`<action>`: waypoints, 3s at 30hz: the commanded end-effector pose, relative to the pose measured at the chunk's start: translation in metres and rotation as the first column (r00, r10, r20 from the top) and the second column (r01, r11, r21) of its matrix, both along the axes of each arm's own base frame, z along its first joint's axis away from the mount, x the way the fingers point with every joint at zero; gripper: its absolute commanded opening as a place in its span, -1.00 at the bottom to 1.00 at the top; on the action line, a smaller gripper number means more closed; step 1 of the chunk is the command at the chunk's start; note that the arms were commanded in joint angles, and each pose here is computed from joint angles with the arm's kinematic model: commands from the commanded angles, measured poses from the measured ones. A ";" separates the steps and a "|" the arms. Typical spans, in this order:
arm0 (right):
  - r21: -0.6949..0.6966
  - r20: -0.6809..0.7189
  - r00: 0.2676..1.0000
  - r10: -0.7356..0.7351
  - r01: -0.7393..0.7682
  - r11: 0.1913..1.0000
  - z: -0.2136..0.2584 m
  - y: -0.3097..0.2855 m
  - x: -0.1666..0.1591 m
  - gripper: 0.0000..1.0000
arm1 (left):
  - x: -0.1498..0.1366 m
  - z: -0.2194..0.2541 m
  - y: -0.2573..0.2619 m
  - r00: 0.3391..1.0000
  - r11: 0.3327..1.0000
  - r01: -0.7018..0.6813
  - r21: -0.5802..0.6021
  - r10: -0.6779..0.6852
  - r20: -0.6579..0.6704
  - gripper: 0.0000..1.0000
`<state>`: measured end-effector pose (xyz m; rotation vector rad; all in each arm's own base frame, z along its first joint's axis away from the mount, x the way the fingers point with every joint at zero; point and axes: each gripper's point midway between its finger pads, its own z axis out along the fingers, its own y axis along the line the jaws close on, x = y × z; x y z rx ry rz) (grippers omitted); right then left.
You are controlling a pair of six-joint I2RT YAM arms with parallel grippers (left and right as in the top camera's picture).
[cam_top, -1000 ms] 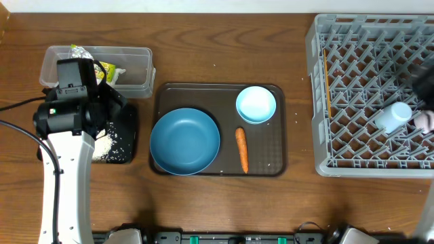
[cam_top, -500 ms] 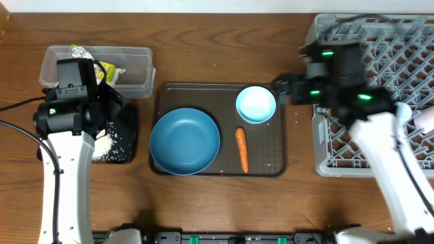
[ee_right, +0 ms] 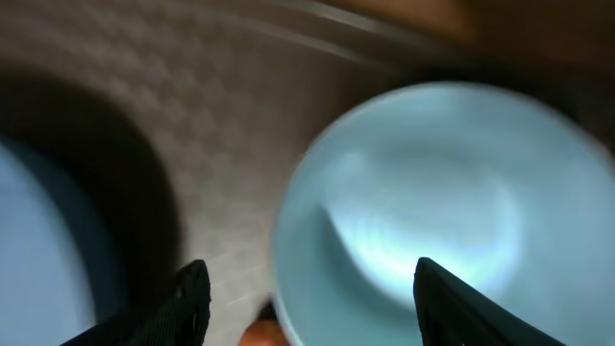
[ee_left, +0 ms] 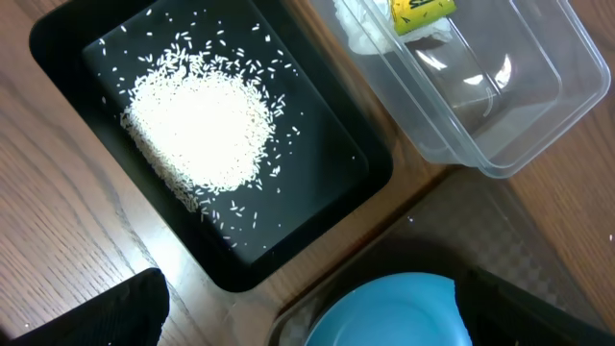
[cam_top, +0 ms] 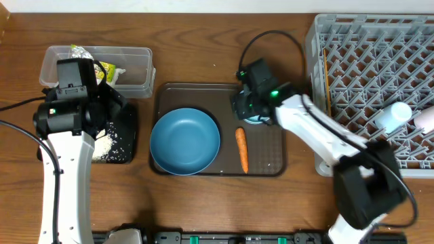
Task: Sort waste into correct bins and load items into the dishwasher rack
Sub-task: 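Move the right gripper to the light-blue bowl and grasp its rim, then lift the bowl and carry it to the back of the dish rack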
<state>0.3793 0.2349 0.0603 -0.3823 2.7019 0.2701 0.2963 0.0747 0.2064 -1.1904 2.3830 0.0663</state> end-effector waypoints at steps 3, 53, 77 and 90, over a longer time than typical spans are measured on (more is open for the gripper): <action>-0.096 -0.011 0.999 -0.042 0.041 0.995 -0.034 -0.004 0.004 0.31 | 0.000 0.002 0.001 1.000 1.000 0.003 0.007 -0.003 -0.002 0.96; -0.180 -0.094 0.985 -0.144 0.125 0.976 -0.050 0.002 0.007 -0.26 | 0.000 0.002 0.001 1.000 1.000 0.003 0.007 -0.003 -0.002 0.96; 0.279 0.320 0.893 -0.315 0.229 0.933 0.255 -0.125 0.077 -0.98 | 0.000 0.002 0.001 1.000 1.000 0.003 0.007 -0.003 -0.002 0.96; 0.763 0.201 0.898 -0.391 0.107 0.637 0.207 -0.303 0.110 -0.98 | 0.000 0.002 0.001 1.000 1.000 0.003 0.007 -0.003 -0.002 0.96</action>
